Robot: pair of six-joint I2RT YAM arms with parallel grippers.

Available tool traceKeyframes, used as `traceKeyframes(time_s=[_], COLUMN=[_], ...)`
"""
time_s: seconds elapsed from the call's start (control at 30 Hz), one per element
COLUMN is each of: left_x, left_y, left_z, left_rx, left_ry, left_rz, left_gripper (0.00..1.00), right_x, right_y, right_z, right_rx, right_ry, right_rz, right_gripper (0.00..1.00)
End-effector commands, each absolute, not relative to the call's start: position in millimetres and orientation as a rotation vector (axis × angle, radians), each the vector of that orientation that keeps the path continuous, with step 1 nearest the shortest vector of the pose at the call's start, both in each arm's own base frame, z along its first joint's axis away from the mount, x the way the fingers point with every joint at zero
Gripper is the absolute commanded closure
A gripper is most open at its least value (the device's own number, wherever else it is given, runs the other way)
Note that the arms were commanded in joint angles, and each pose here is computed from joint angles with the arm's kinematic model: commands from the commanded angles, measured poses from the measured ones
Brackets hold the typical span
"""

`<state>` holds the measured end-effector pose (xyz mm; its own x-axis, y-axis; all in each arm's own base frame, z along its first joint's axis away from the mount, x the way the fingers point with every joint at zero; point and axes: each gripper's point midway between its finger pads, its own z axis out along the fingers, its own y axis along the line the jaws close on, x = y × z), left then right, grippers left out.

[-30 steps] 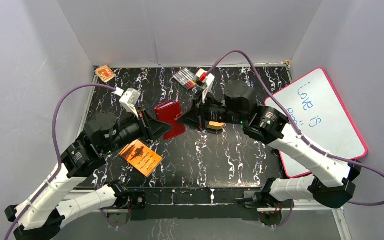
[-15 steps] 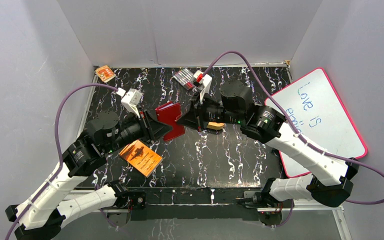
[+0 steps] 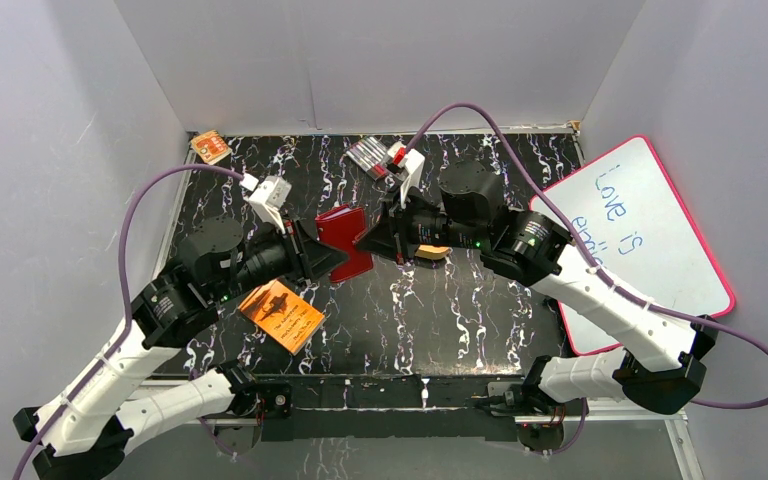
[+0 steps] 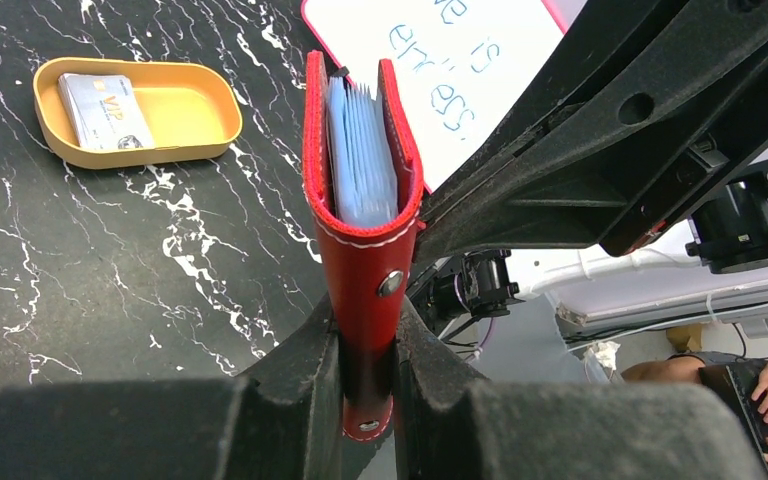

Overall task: Put the credit cards into the card holder
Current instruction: Close the card holder.

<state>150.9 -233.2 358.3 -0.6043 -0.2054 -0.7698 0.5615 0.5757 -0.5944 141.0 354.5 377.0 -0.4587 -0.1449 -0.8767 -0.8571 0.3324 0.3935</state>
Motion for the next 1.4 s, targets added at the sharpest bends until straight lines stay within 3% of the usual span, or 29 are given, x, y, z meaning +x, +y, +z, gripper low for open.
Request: traceKeyframes(time_s=[0.0,0.83,1.03,1.07,1.13,1.17,1.23,1.3,1.37], left_x=[110,78,94,100,127,132,141,145,147], left_y=[-260,-261,-255,-250,-230,-224,-212,-213,-224], left_z=[434,465,449,439,405,392,358,323,287], left_rx=[0.481,0.592,0.533,0.504,0.356,0.320,0.246,0.206,0.189], left_ry=[1.680,1.533,1.588,1.628,1.726,1.757,1.840,1.919,1.994], left_rz=[-1.449,-1.626,-1.508,-1.454,-1.253,-1.205,-1.108,-1.079,-1.094], left_gripper=[1.00,1.00,1.00,1.00,1.00,1.00,1.00,1.00,1.00], right_x=[139,139,132,128,115,110,97,107,121], right_y=[376,389,383,380,364,357,328,290,276], right_z=[383,356,367,374,401,407,435,450,431], right_rx=[-0.900,-0.902,-0.906,-0.907,-0.911,-0.911,-0.896,-0.779,-0.661], right_ry=[1.794,1.895,1.842,1.816,1.750,1.742,1.691,1.672,1.688], right_rz=[1.242,1.265,1.301,1.321,1.362,1.364,1.361,1.217,1.143], right_gripper=[1.00,1.00,1.00,0.89,0.49,0.43,0.13,0.08,0.08])
